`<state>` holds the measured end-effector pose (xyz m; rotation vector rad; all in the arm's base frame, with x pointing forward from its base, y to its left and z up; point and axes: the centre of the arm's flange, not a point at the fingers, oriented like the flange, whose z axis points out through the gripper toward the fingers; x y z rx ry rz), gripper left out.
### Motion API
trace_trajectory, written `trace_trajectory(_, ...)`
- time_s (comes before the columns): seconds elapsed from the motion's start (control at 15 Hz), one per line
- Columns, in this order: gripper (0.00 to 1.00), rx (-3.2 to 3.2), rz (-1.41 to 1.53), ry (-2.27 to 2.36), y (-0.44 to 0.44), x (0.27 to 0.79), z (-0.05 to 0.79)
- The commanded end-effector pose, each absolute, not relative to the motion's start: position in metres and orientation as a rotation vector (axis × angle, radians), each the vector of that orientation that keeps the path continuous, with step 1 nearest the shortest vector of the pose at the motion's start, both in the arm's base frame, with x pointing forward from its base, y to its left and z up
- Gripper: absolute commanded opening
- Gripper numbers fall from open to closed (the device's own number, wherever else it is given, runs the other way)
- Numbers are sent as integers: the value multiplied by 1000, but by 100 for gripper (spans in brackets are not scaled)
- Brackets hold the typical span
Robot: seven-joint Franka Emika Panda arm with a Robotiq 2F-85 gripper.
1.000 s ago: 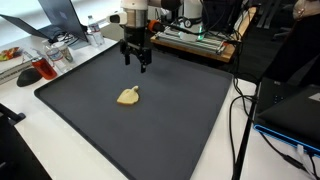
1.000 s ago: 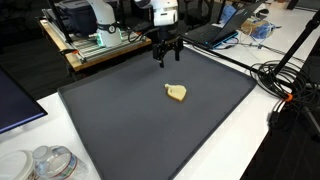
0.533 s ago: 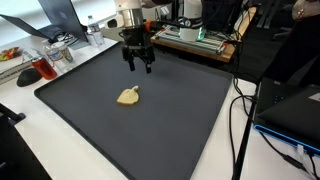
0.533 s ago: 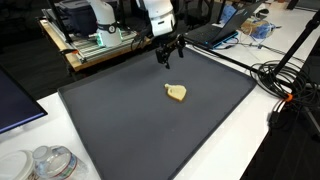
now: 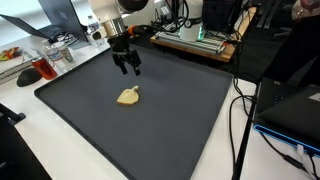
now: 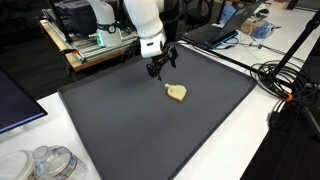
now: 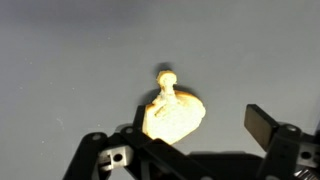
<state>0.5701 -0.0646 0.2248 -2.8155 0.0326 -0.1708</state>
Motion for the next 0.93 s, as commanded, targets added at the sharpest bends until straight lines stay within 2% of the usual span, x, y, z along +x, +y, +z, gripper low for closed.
trace_trajectory(0.0, 100, -2769, -103, 21, -71, 598, 209)
trace_trajectory(0.87, 100, -2918, -28, -85, -50, 644, 162)
